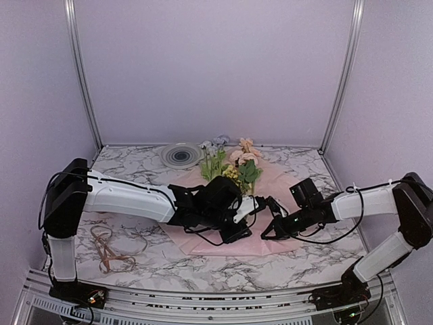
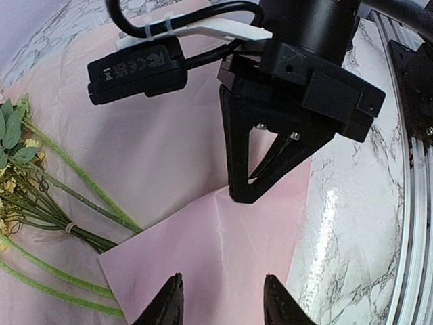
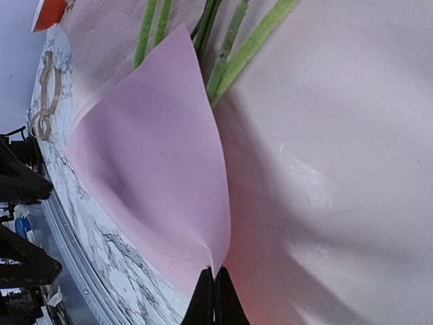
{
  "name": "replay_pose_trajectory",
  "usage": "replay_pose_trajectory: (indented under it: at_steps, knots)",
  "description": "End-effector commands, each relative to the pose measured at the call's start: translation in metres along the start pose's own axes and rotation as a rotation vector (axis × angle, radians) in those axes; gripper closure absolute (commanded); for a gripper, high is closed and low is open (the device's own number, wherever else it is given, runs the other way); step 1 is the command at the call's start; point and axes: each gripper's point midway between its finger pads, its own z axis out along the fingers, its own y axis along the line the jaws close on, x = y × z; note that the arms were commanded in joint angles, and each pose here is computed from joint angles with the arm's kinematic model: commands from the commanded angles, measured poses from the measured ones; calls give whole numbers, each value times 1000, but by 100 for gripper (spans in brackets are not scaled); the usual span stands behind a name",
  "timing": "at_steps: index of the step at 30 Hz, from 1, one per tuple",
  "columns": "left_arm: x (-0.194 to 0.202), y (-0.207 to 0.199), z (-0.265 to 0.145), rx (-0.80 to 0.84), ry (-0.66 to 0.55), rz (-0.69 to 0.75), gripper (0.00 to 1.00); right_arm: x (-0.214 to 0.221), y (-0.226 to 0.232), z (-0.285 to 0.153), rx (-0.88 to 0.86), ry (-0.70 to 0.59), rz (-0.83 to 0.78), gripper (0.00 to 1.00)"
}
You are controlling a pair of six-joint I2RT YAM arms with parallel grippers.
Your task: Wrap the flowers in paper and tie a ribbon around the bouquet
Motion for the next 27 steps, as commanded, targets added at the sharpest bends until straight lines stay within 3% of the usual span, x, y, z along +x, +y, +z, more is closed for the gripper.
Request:
replay_pose_trajectory:
  at_steps: [1, 11, 17, 21, 27]
  knots:
    - [24, -13, 26, 50, 91, 24, 61, -20, -6, 1, 32, -65, -12, 100]
    - [61, -10, 58, 10, 214, 68, 62, -22, -15, -1, 96, -63, 21, 99]
    - [78, -12, 62, 17, 256, 71, 63, -28, -38, -35, 339, -103, 74, 79]
    - [85, -15, 64, 28, 270, 68, 63, -13, -62, -72, 586, -90, 131, 59]
    - [81, -13, 63, 20, 262, 64, 63, 12, -66, -106, 773, -64, 157, 52]
